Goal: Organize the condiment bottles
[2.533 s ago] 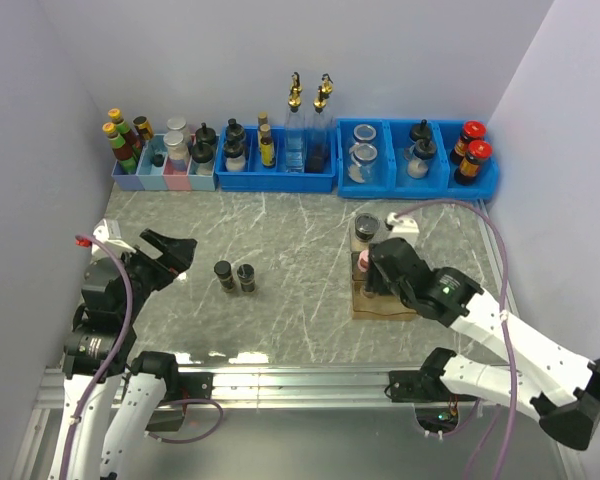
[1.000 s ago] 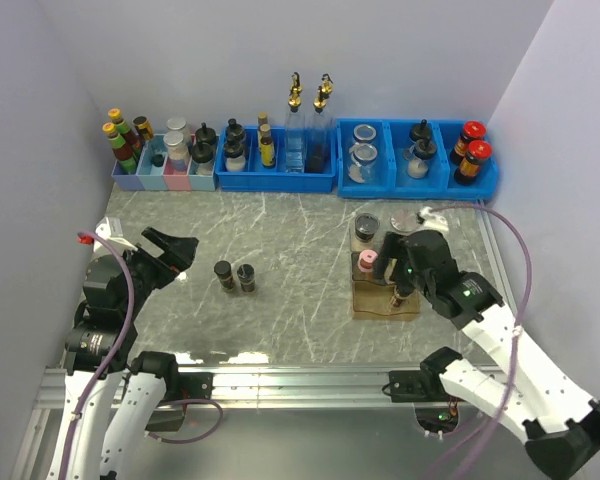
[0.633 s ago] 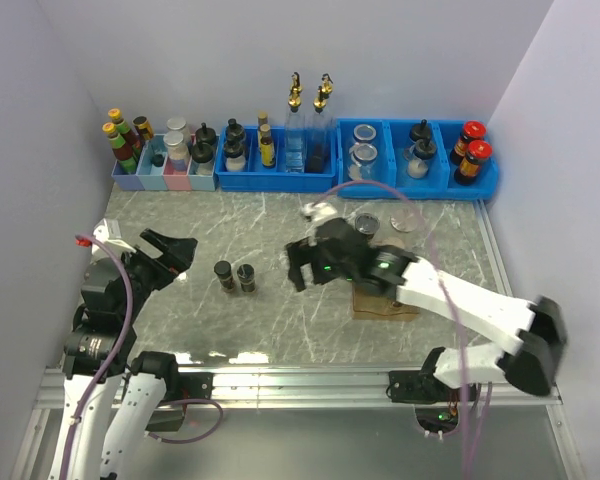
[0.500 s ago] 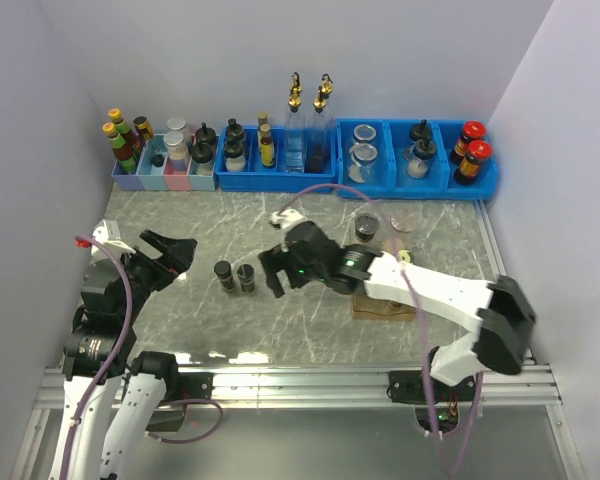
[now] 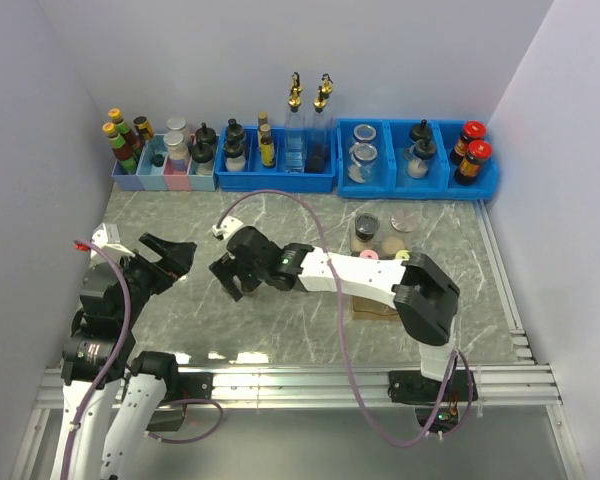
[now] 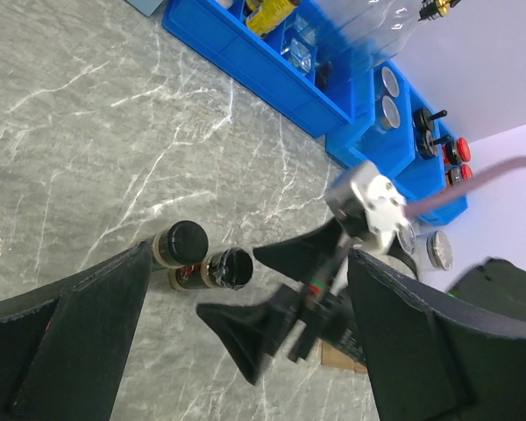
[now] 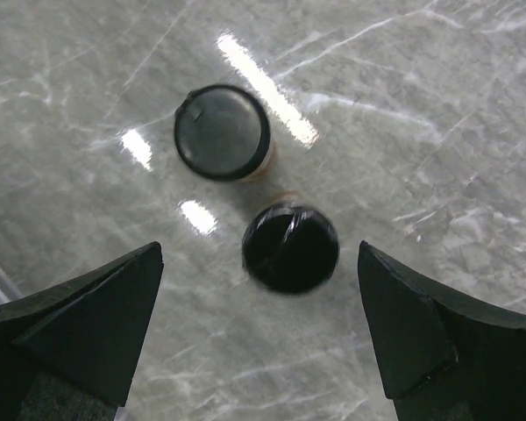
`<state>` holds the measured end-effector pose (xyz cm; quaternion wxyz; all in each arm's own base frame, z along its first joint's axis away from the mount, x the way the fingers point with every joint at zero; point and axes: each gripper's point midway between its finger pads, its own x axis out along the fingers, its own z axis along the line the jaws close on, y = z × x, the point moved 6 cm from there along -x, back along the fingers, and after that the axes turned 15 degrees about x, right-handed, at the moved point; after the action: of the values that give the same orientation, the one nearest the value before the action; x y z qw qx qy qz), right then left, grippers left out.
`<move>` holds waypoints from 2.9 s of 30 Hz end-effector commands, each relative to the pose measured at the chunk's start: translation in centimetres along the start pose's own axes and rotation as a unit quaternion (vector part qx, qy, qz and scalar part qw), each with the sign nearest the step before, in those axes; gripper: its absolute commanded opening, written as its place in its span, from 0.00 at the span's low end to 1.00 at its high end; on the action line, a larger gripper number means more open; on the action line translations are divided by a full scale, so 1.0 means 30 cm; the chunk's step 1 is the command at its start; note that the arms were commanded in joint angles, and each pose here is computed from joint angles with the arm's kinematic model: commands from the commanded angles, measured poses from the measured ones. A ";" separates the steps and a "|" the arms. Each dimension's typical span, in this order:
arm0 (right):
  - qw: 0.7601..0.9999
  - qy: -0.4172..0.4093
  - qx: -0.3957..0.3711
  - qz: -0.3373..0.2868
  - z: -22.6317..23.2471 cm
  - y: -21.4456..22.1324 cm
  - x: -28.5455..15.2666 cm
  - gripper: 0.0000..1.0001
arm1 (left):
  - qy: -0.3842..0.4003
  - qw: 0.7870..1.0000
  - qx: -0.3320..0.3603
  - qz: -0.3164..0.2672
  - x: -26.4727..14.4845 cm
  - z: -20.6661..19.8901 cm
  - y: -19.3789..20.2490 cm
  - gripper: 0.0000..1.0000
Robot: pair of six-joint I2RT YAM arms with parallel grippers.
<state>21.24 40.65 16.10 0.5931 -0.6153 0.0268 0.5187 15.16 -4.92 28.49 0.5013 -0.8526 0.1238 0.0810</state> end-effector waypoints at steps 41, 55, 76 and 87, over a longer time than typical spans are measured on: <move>0.944 0.207 0.223 -0.125 -0.407 0.090 -0.619 0.00 | 0.012 1.000 0.002 -0.013 0.011 -0.016 -0.019 0.99; 0.898 0.284 0.313 -0.119 -0.626 0.303 -0.698 0.00 | 0.017 1.000 -0.006 -0.008 0.028 -0.024 -0.020 0.99; 0.875 0.342 0.338 -0.051 -0.723 0.380 -0.562 0.20 | 0.013 1.000 -0.005 -0.006 0.029 -0.020 -0.018 0.99; 0.887 0.312 0.329 -0.086 -0.693 0.296 -0.633 0.83 | 0.015 1.000 -0.007 -0.006 0.034 -0.020 -0.016 0.99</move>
<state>18.55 10.88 14.65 0.7390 -0.5213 0.3655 0.2203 15.95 -5.22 28.35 0.4988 -0.8530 0.1309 0.0801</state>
